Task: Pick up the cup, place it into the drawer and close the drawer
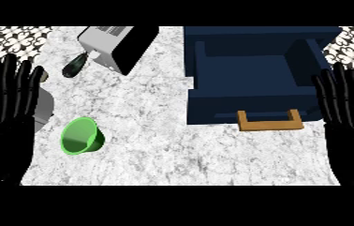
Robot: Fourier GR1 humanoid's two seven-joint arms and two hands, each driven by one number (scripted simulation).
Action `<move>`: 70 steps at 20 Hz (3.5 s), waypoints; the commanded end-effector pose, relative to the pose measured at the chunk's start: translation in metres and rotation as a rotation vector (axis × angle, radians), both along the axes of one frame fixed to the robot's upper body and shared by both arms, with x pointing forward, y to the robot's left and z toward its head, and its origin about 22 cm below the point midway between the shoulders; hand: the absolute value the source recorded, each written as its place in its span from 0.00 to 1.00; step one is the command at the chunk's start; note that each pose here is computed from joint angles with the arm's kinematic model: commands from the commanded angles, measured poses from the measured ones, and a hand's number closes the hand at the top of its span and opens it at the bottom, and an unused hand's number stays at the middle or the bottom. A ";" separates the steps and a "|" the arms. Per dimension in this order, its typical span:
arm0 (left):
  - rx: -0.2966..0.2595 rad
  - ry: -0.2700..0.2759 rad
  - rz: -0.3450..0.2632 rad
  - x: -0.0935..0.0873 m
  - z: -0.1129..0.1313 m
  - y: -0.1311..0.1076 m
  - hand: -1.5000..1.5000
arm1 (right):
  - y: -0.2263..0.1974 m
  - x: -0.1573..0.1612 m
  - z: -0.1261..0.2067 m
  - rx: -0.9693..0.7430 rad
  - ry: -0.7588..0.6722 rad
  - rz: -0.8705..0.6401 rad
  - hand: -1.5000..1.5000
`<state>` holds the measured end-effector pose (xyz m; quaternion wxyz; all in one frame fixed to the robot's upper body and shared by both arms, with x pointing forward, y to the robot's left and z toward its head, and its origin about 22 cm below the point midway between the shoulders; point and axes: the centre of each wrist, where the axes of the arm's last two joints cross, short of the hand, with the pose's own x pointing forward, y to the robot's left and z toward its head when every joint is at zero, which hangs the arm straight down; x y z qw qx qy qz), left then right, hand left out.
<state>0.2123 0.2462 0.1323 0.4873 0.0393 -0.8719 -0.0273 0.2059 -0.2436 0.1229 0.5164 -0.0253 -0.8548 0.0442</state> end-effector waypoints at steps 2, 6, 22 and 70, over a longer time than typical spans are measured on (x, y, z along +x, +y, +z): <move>0.008 0.003 -0.186 -0.005 -0.006 0.021 0.00 | 0.016 0.010 0.005 -0.004 -0.046 -0.006 0.00; 0.019 0.013 -0.480 -0.009 -0.006 0.056 0.00 | 0.005 0.004 0.011 -0.003 -0.069 0.011 0.00; -0.146 0.400 -0.364 0.030 -0.099 0.135 0.00 | -0.014 0.047 -0.007 -0.036 0.077 0.162 0.00; -0.120 0.429 -0.267 0.029 -0.270 0.123 0.00 | -0.017 0.079 0.036 -0.060 0.037 0.173 0.00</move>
